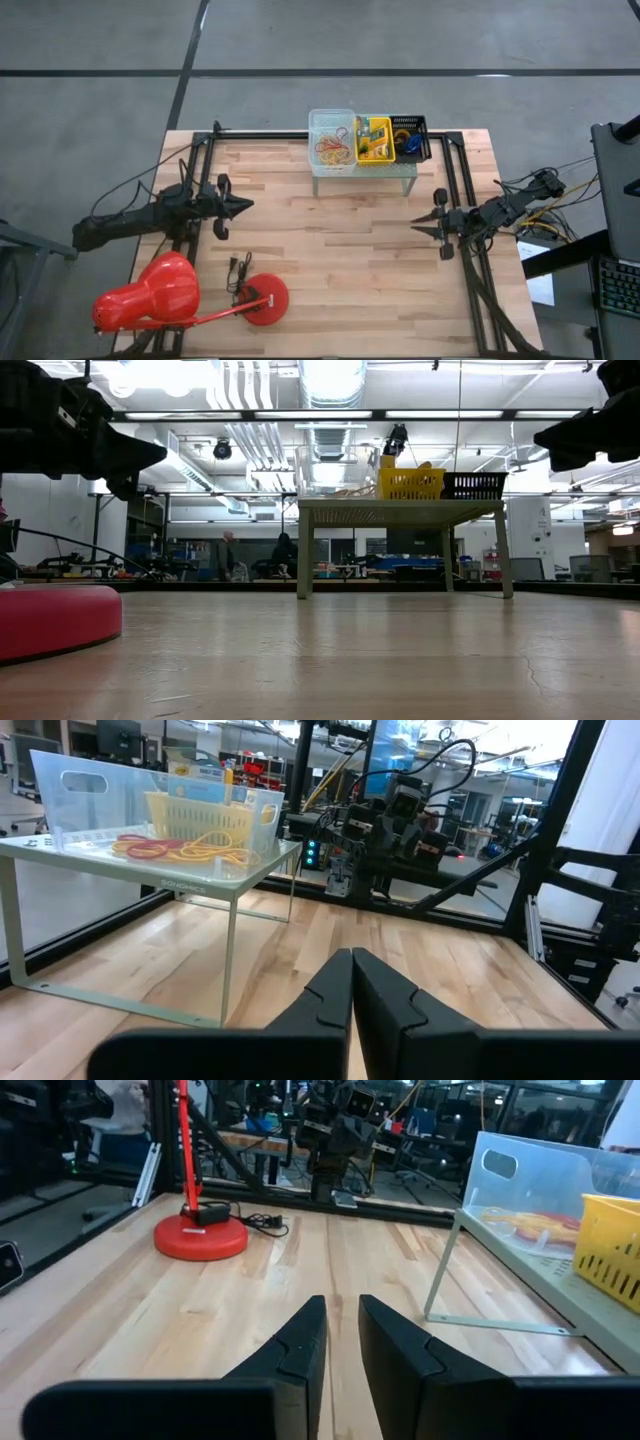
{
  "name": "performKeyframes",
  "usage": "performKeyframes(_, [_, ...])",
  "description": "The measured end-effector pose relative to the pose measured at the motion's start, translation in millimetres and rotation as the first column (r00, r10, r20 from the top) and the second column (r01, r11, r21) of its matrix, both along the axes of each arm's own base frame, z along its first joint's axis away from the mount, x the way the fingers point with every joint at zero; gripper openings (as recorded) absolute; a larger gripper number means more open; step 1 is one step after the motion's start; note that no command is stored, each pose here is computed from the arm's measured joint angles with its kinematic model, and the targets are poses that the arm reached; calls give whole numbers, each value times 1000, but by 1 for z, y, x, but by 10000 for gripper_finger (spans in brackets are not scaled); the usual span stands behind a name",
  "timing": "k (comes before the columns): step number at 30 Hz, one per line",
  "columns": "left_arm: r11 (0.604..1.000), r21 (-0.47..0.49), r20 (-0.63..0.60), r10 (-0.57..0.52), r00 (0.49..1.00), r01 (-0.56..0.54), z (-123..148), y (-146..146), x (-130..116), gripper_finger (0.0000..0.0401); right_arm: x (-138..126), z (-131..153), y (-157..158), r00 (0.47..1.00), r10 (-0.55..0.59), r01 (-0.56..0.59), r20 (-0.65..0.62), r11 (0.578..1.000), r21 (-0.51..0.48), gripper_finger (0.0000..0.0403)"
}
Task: Pick & Place Office Desk Supplies
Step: Return to Home Position
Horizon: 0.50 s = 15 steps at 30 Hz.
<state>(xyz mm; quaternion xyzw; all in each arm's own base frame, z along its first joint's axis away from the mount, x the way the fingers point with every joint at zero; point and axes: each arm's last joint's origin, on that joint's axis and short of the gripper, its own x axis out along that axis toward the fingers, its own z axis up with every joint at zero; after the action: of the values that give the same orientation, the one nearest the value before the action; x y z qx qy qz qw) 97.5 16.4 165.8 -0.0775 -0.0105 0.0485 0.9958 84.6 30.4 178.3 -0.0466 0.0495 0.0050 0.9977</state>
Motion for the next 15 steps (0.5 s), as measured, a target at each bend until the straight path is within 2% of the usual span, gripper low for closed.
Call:
performKeyframes(8, [1000, 0, 0, 0, 1000, 0, 0, 0, 0, 17, 0, 0, 0, 1000, 2, -2, -1, 999, -32, 12])
performKeyframes(15, [1000, 0, 0, 0, 1000, 0, 0, 0, 0, 17, 0, 0, 0, 1000, 2, -2, -2, 999, -33, 8])
